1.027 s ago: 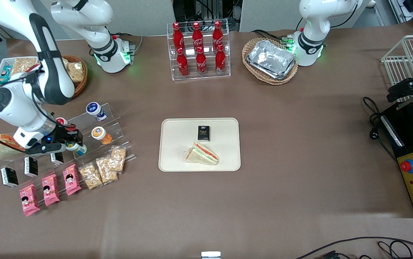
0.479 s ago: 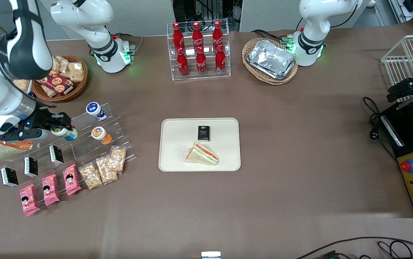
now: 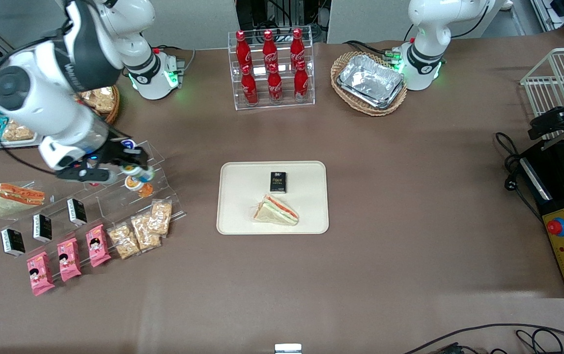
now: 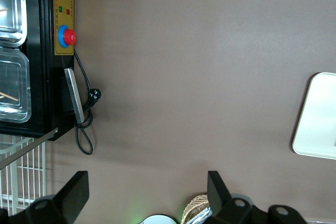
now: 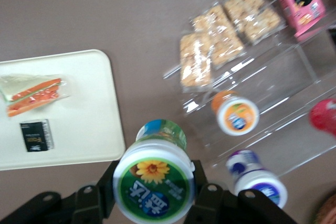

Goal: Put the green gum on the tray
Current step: 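Lift the gum tub off the rack and carry it toward the cream tray, then lower the gum tub onto the tray beside the black box and release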

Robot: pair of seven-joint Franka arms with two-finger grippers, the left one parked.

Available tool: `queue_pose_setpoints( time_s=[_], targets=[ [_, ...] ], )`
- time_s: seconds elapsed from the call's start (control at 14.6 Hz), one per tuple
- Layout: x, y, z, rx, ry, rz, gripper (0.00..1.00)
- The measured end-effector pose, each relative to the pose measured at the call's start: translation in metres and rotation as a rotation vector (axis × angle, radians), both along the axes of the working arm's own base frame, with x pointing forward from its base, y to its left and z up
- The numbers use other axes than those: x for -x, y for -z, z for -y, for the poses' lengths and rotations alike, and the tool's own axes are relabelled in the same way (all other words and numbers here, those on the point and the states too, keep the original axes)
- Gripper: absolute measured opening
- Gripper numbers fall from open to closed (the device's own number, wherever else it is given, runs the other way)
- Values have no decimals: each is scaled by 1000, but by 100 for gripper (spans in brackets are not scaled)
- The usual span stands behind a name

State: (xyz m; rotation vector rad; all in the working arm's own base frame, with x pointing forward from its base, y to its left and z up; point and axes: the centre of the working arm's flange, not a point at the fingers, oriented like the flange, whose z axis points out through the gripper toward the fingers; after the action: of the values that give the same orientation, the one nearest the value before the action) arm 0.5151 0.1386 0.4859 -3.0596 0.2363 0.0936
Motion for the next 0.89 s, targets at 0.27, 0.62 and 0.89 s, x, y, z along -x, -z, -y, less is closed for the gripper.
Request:
queue_pose_setpoints(
  time_s=[0.27, 0.62, 0.89],
  targets=[
    [6, 30, -70, -4, 96, 23, 59],
    [15, 99, -122, 4, 157, 27, 59],
    [24, 141, -145, 5, 171, 38, 59]
  ],
)
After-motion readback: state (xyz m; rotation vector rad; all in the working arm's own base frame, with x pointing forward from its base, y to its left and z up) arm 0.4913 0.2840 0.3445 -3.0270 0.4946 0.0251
